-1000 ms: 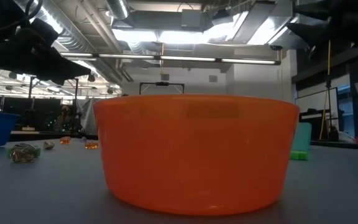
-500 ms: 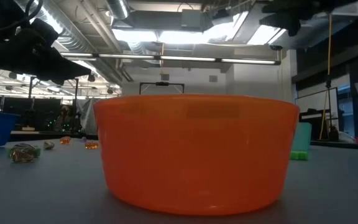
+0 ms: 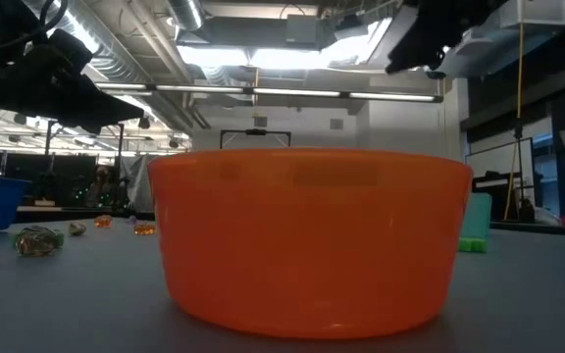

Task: Sort Halloween decoration
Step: Put the orange pumpkin toy into the yellow bin

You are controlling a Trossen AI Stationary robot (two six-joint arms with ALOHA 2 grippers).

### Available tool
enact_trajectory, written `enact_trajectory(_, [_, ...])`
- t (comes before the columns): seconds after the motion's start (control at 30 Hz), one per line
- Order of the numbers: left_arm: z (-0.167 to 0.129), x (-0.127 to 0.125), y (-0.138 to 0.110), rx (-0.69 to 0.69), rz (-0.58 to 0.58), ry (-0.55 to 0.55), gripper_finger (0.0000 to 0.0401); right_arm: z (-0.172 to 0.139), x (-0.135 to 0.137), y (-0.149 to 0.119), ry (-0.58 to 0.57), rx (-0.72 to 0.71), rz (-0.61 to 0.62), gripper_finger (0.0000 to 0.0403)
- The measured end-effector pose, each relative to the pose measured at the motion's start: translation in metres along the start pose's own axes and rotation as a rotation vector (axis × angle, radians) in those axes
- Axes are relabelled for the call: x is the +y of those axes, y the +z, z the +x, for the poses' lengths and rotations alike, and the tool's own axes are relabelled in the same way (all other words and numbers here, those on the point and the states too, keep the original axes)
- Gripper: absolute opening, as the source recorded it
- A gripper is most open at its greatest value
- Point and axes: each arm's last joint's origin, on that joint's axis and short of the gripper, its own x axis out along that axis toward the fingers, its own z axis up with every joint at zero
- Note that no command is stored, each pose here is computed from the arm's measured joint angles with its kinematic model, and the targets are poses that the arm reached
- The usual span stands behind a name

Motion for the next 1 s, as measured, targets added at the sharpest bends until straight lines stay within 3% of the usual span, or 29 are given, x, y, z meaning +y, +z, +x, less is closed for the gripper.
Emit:
enact_trajectory(0.37, [0.0, 0.0, 0.0, 0.0, 0.0, 0.0, 0.0, 0.05, -0.002, -0.025, 0.011, 0.341, -0.043, 0.0204])
enact_trajectory(0.7, [0.0, 0.0, 0.0, 0.0, 0.0, -0.001, 0.0, 0.095, -0.003, -0.045, 0.057, 0.543, -0.189, 0.0204])
enact_trajectory(1.0, [0.0, 0.0, 0.0, 0.0, 0.0, 0.0, 0.0, 0.114, -0.005, -0.062, 0.051, 0.704, -0.244, 0.0204])
